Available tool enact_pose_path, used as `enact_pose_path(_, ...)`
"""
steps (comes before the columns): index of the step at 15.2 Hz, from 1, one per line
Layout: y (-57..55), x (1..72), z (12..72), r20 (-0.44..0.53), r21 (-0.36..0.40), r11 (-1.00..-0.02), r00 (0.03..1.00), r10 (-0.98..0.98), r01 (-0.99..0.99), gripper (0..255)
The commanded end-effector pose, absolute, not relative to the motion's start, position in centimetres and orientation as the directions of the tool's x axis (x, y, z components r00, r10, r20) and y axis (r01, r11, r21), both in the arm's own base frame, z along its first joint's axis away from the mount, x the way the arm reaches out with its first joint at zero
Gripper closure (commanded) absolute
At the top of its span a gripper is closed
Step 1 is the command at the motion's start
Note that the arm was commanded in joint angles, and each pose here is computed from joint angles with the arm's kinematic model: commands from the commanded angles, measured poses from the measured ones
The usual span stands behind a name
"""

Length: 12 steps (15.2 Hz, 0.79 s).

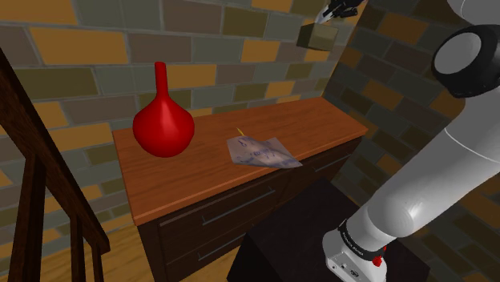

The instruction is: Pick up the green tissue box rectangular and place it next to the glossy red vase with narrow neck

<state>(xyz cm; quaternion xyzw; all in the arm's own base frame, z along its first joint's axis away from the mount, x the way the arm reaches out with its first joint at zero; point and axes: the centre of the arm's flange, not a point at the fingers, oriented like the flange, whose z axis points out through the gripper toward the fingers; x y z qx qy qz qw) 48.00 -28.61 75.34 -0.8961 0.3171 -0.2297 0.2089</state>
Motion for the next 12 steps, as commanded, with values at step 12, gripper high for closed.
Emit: enact_pose_path(12, -19.4, 46.6, 78.1, 0.28, -0.52, -0.712, 0.694, -0.664, -0.472, 255)
